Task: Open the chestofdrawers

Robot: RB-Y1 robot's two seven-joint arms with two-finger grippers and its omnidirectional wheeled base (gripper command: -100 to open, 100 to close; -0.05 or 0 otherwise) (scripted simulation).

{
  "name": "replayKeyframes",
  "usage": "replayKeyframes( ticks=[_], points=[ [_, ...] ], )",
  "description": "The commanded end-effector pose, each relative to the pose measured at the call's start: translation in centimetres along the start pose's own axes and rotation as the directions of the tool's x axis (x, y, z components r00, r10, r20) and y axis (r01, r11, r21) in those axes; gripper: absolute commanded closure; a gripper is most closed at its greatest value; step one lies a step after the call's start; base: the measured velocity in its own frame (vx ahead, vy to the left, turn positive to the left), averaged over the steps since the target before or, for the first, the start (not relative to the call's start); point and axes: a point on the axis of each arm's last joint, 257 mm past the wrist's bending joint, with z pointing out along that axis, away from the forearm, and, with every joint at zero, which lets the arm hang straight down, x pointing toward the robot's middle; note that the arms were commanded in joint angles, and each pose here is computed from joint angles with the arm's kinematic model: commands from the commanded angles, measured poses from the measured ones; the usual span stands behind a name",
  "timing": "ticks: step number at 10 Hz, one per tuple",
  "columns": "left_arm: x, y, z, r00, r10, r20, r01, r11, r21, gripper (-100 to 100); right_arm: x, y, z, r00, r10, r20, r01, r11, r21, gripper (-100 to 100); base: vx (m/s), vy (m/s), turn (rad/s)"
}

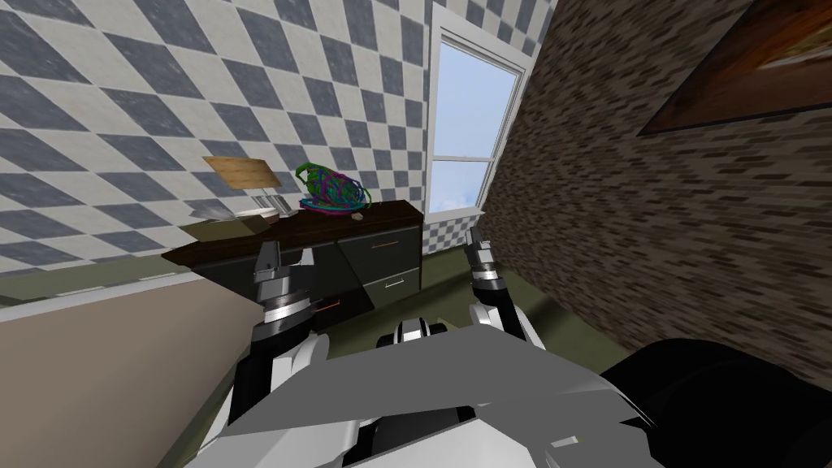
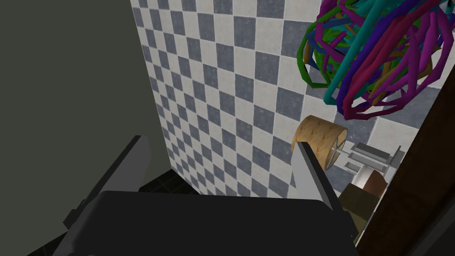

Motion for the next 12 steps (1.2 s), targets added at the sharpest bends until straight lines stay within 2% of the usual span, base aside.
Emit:
replayKeyframes(
  ticks=[1, 4, 9, 10, 12],
  points=[
    [0.6, 1.4, -0.1, 0.9988, 0.019, -0.046, -0.02, 0.9994, -0.028, -100, 0.0, 0.0, 0.0, 1.0, 0.0, 0.0, 0.0, 1.0, 0.0, 0, 0.029, -0.025, -0.002],
    [1.0, 5.0, -0.8, 0.9956, 0.039, -0.085, -0.048, 0.994, -0.099, -100, 0.0, 0.0, 0.0, 1.0, 0.0, 0.0, 0.0, 1.0, 0.0, 0, 0.06, -0.039, -0.002],
    [1.0, 8.5, -1.7, 0.9947, 0.046, -0.092, -0.062, 0.9835, -0.17, -100, 0.0, 0.0, 0.0, 1.0, 0.0, 0.0, 0.0, 1.0, 0.0, 0, 0.039, -0.036, -0.001],
    [0.9, 9.8, -2.1, 0.9949, 0.047, -0.09, -0.064, 0.9785, -0.196, -100, 0.0, 0.0, 0.0, 1.0, 0.0, 0.0, 0.0, 1.0, 0.0, 0, 0.047, -0.031, -0.004],
    [0.9, 11.0, -2.5, 0.9951, 0.046, -0.087, -0.065, 0.9729, -0.222, -100, 0.0, 0.0, 0.0, 1.0, 0.0, 0.0, 0.0, 1.0, 0.0, 0, 0.047, -0.039, -0.002]
  ],
)
